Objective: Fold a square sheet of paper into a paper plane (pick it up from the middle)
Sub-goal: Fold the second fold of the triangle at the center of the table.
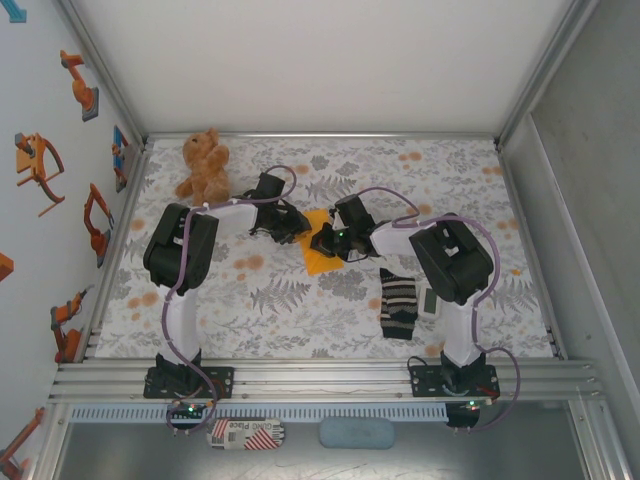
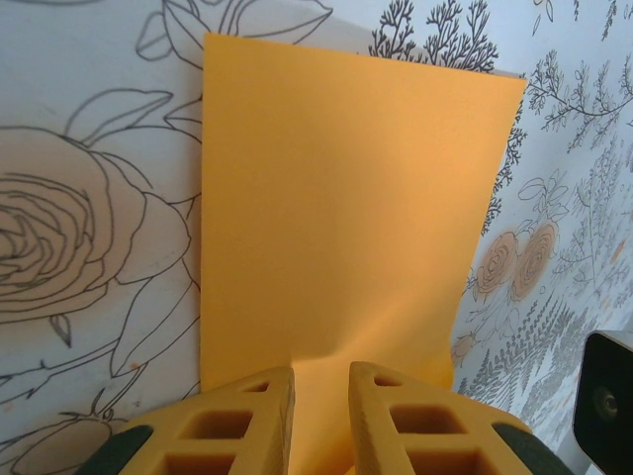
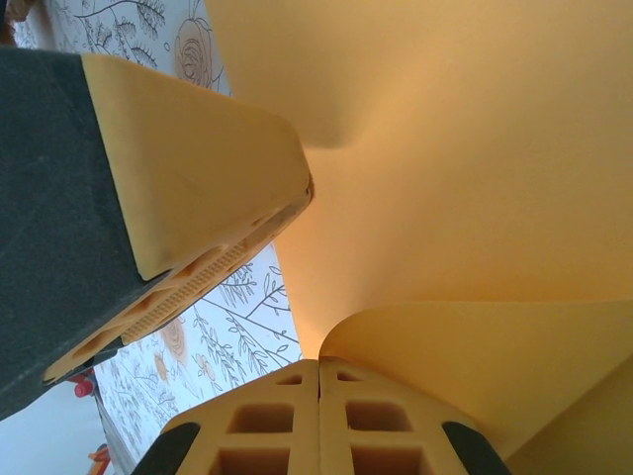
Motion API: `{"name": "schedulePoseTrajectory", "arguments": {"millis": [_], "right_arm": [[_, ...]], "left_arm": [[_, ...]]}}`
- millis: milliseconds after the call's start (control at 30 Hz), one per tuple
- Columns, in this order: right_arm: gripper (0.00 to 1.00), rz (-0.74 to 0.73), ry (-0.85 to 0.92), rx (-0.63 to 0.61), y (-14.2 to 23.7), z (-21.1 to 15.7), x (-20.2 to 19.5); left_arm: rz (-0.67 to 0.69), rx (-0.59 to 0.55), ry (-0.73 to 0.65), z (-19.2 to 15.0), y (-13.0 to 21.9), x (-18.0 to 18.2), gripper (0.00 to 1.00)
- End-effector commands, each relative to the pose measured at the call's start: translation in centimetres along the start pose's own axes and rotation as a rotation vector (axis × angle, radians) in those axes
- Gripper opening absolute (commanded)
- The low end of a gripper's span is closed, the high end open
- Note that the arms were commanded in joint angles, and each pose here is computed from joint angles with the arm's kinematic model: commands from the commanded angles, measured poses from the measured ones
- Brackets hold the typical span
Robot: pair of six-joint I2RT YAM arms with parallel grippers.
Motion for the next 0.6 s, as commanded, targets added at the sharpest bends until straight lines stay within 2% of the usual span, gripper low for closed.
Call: {"name": "schedulePoseTrajectory", "arguments": {"millis": [0,567], "right_arm": [[0.0,-0.017,0.002,-0.02,-0.63,0.47,-0.28],[0.0,0.017,0.017,-0.034,-0.53,0.86,0.57]], "left_arm": [[0.106,0.023,0.032,-0.52,-0.86,2.82,0.22],[0.109,0.028,0.034,-0.66,-0.86,2.95,0.22]]}}
Point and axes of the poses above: each hand's point on the last joint's axis, 136 mm out from that joint toward the fingers, its own y axis back along the fingers, its own x axis along the line the jaws close on, z = x × y, the point moved 2 cm from there along y, back along the fingers, and after that the axes turned 8 degrees about y, right-handed, at the moved point
